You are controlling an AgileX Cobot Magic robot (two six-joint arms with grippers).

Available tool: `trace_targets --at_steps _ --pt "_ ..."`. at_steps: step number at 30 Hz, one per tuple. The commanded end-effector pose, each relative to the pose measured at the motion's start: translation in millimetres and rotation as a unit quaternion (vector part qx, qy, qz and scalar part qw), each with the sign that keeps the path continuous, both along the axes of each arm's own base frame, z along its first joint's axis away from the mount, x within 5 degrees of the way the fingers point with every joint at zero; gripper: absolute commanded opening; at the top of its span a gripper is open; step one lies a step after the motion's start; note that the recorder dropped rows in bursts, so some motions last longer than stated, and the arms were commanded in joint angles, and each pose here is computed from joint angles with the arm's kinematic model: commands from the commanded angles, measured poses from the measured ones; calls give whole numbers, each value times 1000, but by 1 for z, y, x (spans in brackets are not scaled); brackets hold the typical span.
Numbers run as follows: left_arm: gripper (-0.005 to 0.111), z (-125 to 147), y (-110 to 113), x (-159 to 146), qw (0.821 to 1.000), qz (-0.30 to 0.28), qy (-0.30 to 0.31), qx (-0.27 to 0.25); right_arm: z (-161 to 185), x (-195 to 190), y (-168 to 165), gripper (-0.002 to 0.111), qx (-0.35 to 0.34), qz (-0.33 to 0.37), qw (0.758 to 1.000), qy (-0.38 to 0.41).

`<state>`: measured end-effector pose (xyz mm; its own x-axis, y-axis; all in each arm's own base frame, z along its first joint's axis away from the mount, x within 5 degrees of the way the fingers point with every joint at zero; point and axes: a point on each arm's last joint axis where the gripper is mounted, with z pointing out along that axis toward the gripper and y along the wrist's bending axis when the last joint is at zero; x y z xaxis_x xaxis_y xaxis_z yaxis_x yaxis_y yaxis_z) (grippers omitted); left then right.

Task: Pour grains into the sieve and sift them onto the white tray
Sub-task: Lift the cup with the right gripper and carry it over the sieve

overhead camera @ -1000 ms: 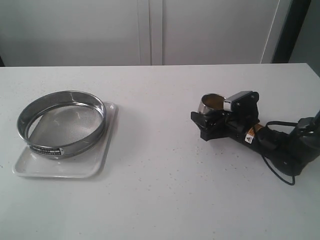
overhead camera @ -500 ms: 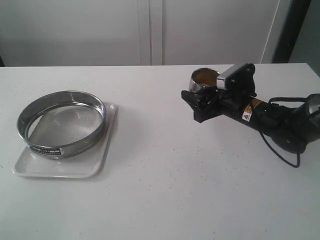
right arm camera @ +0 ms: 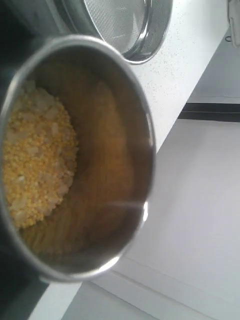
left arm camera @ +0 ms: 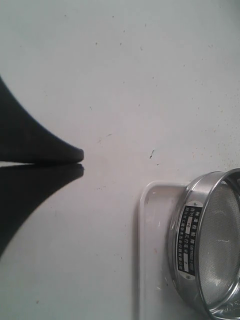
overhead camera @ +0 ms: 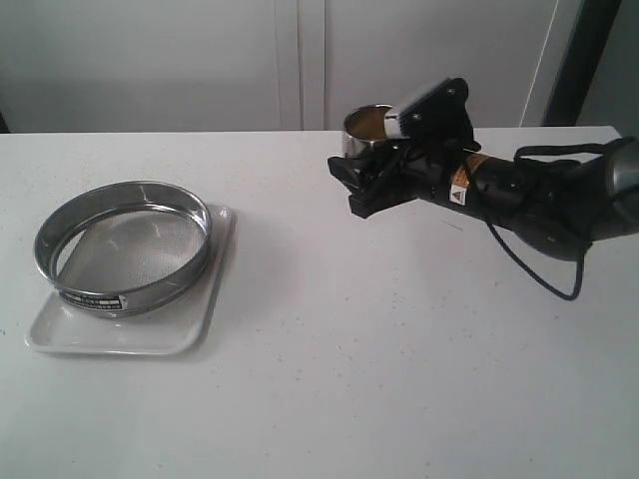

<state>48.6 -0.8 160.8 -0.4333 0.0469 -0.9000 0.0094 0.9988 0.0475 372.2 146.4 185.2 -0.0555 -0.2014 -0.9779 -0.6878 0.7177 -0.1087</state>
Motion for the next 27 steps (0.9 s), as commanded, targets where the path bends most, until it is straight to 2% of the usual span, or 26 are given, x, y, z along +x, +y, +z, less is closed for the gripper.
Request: trace_targets --at_steps 1,13,27 --pt "0 -3 0 -1 1000 2 6 -5 23 0 21 0 -5 8 1000 -14" --pt "0 -3 0 -1 1000 2 6 -5 54 2 72 0 -31 15 999 -10" --pt "0 -3 0 -1 1000 2 6 -5 76 -13 123 0 -77 26 997 -7"
